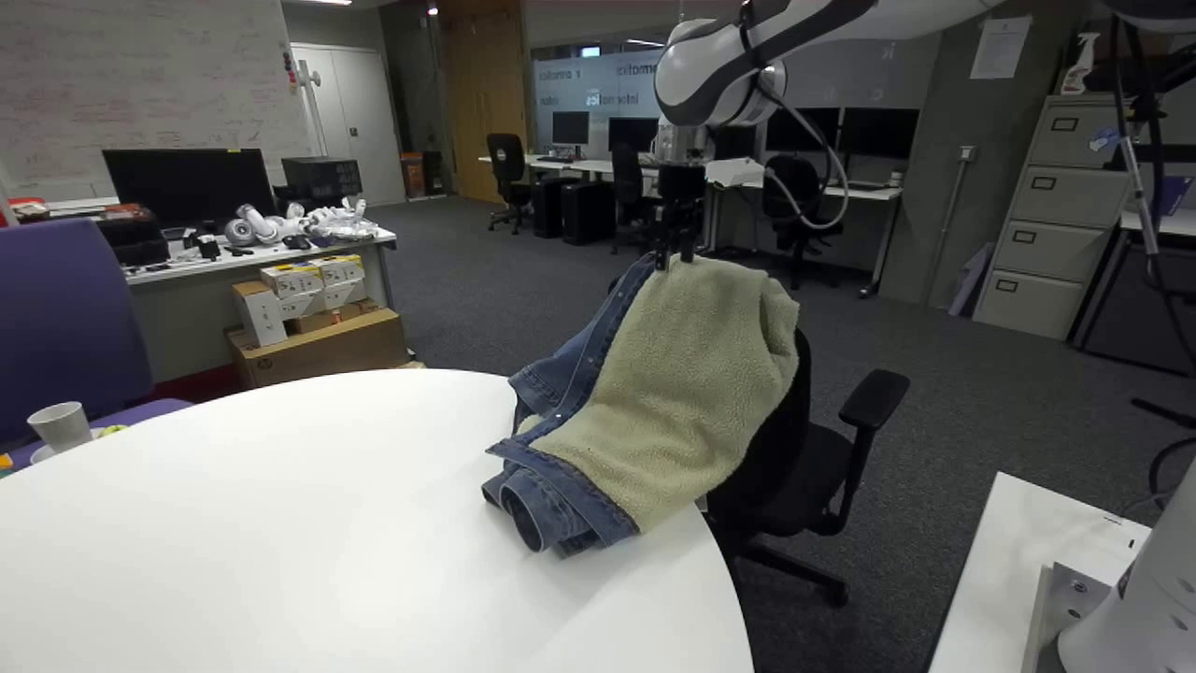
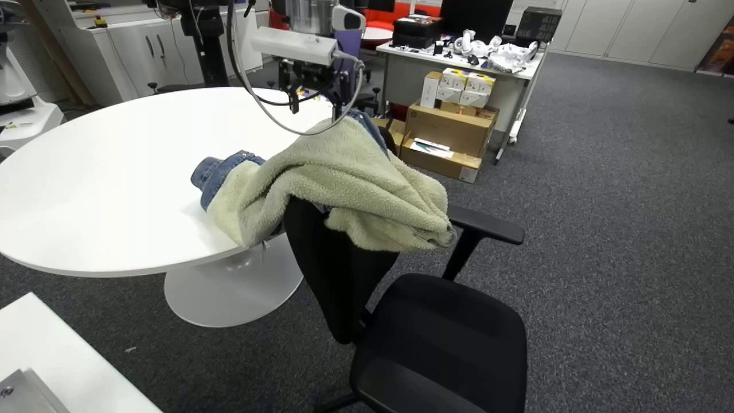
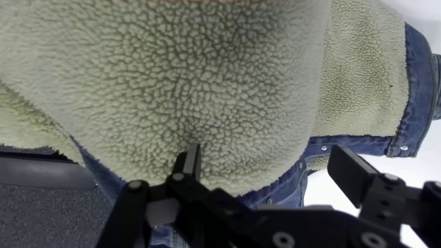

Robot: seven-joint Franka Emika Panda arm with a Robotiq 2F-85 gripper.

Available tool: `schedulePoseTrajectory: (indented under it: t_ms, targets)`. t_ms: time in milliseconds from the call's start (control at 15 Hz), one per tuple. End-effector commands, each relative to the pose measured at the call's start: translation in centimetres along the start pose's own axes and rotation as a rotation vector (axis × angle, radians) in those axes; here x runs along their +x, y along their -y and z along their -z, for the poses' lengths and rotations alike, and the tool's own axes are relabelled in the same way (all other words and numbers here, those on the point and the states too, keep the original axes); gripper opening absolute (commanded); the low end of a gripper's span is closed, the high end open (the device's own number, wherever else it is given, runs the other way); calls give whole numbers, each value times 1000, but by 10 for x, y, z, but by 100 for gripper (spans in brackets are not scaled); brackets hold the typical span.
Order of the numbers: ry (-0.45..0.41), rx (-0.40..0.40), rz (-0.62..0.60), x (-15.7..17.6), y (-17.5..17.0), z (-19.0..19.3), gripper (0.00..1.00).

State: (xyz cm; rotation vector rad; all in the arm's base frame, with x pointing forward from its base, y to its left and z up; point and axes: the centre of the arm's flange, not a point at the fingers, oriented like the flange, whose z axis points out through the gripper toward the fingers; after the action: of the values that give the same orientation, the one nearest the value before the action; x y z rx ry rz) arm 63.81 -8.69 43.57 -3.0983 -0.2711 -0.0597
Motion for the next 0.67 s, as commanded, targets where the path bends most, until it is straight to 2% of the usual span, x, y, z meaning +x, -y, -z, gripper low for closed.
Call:
schedulePoseTrajectory:
  t_ms: [0, 267, 600]
  targets:
    - [-15, -91, 27, -22, 1, 23, 100]
    - [-5, -139, 35, -27, -7, 26, 100]
    - [35, -180, 39, -34, -17, 6, 100]
